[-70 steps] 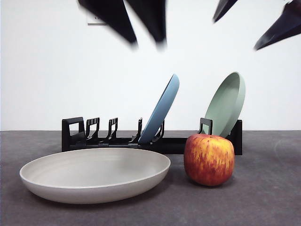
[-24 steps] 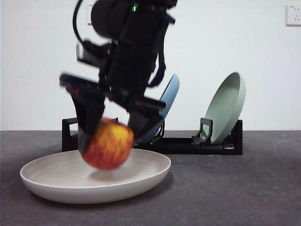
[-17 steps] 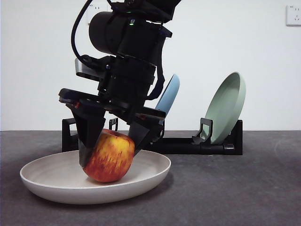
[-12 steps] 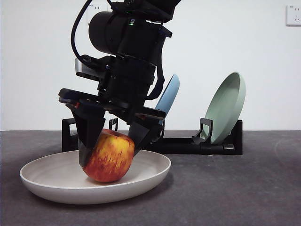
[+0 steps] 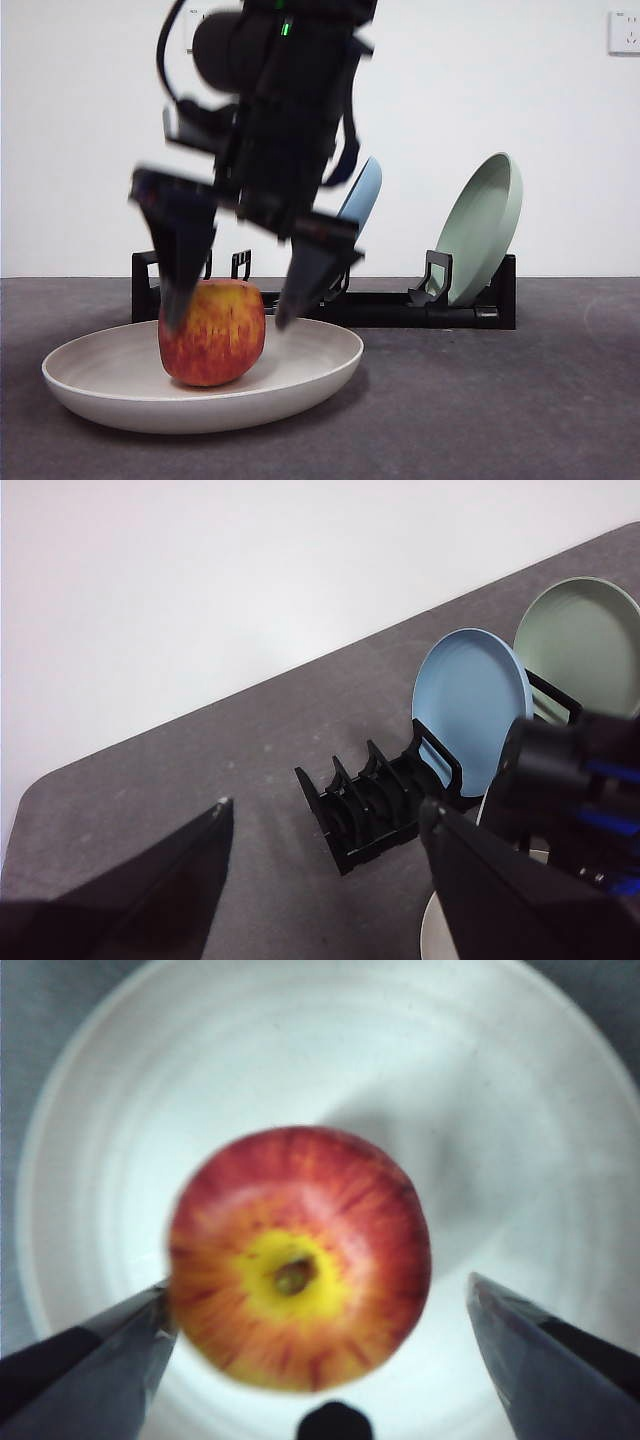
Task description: Take the yellow plate from the plate rack,put the plate on the table,take the apple from the table,put the apple in the plate
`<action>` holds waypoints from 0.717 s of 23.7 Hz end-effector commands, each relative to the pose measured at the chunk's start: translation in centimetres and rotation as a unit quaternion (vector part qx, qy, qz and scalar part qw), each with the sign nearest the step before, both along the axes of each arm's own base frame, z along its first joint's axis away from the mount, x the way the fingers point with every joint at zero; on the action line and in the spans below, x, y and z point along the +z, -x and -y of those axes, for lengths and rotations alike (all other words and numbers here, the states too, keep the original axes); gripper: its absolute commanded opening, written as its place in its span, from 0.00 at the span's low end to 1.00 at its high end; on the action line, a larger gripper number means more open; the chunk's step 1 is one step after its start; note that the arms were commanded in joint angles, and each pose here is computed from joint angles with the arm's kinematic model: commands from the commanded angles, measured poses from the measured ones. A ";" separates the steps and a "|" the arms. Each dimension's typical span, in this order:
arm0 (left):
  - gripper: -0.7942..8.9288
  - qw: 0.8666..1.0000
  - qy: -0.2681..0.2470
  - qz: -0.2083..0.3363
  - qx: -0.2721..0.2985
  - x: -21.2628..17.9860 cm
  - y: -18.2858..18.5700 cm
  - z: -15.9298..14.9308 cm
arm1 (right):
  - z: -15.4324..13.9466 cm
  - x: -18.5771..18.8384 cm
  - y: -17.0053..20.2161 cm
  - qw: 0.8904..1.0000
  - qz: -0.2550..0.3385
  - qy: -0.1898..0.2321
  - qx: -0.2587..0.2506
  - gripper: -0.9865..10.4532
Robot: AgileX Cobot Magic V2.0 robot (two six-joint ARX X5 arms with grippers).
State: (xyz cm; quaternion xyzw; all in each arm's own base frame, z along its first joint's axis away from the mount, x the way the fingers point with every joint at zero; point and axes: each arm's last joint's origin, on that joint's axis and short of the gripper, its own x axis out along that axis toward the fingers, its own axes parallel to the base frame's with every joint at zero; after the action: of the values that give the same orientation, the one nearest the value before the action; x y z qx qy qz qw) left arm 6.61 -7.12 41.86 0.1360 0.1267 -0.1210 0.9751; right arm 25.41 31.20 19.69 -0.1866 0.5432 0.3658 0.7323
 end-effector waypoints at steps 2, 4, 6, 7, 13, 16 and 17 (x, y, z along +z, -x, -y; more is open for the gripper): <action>0.40 1.000 0.006 0.002 0.004 0.0 -0.5 0.8 | 0.9 4.8 0.9 0.997 0.053 -0.045 0.020 0.50; 0.40 1.000 0.005 0.003 0.003 0.0 -0.9 1.4 | 1.8 7.0 1.3 0.995 0.075 -0.066 0.021 0.50; 0.40 1.000 -0.002 0.004 0.000 0.0 -1.3 2.0 | 2.9 9.3 1.7 0.991 0.101 -0.085 0.016 0.50; 0.40 1.000 -0.012 0.006 -0.002 0.0 -1.5 2.5 | 3.6 10.6 2.0 0.988 0.121 -0.093 0.014 0.49; 0.14 0.998 -0.057 0.017 -0.019 -0.3 -2.8 4.7 | 8.5 16.6 3.3 0.969 0.215 -0.123 -0.016 0.22; 0.07 0.997 -0.074 0.018 -0.023 -0.5 -3.4 5.5 | 11.1 18.7 3.8 0.959 0.248 -0.132 -0.033 0.07; 0.07 0.996 -0.081 0.016 -0.028 -0.6 -3.6 5.7 | 11.8 19.2 3.8 0.957 0.255 -0.135 -0.042 0.08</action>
State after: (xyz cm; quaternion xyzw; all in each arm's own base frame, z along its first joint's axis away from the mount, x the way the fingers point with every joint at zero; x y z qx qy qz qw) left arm 10.17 -12.84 41.27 0.2066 0.1213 -0.1343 0.9616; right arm 21.41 19.31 39.07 -0.1393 0.2927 0.3451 0.8808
